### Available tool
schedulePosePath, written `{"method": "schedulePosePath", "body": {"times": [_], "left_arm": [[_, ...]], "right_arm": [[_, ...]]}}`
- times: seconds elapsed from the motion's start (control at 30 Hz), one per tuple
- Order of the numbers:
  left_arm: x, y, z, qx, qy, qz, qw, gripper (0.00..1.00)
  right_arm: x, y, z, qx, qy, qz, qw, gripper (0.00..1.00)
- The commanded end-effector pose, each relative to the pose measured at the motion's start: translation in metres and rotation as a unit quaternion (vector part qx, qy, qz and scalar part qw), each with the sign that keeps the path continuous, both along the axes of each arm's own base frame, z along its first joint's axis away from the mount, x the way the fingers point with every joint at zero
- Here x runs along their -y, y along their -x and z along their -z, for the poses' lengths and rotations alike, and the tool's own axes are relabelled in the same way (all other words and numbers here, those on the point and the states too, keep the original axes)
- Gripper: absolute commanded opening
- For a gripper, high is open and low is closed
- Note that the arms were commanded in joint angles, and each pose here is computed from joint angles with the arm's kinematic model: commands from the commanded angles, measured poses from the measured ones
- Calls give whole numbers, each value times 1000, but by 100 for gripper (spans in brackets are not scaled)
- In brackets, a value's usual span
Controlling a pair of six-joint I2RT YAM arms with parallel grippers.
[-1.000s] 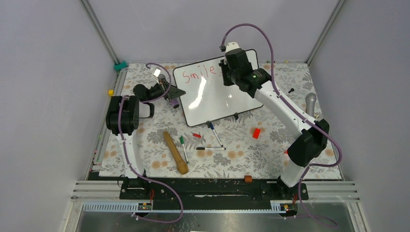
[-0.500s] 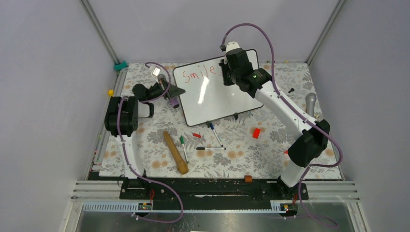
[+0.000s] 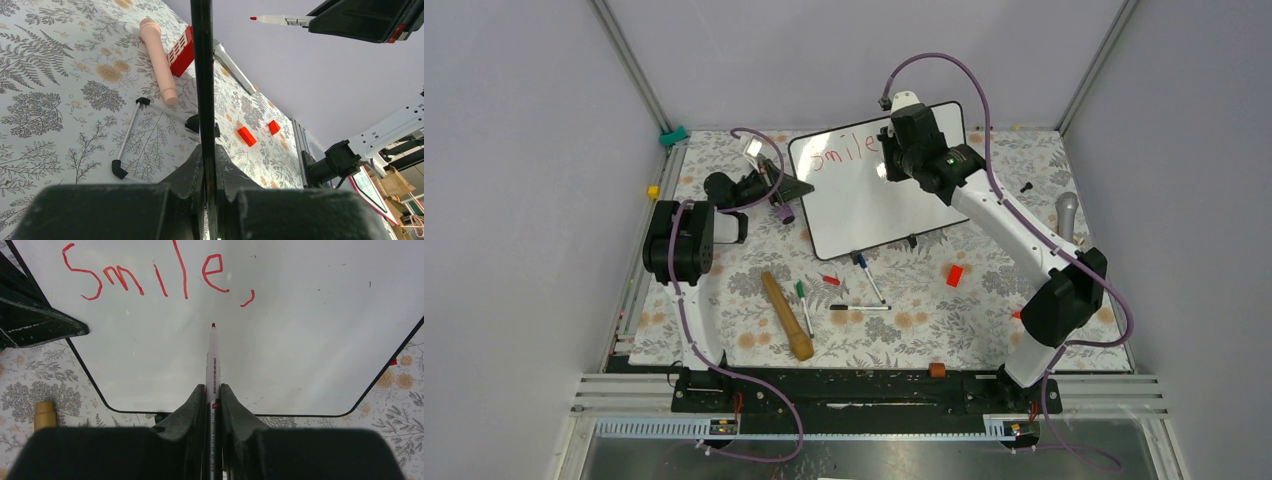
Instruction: Write a sentence on the whiteboard
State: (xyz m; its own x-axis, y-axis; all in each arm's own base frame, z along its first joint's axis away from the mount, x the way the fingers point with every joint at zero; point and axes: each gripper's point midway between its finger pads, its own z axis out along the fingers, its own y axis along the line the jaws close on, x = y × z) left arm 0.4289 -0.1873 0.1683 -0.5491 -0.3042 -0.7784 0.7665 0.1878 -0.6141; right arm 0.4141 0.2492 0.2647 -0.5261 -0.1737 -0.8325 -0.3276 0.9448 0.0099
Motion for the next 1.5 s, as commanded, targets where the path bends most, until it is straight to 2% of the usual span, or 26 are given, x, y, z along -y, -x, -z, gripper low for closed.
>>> {"method": "schedulePosePath", "body": {"times": [0.0,0.13,0.33,0.8,1.1,1.47], "left_arm": [[6,18,-4,91,-31,31,995,0],[8,14,-3,81,-29,43,995,4],[7,22,-5,96,-33,34,994,0],[4,28,-6,108,-36,10,993,0],[16,35,-7,123,-42,46,990,0],[1,24,-8,119,-40,15,992,0]], "right_arm": [[1,7,-32,29,-46,4,999,0],[-4,18,-38,32,-58,0,998,0],[-3,30,-38,53,-55,8,997,0],[-56,62,-24,104,-68,-38,991,0],[-50,63,-29,125,-70,-26,989,0],[-35,64,-39,147,-63,-9,987,0]]}}
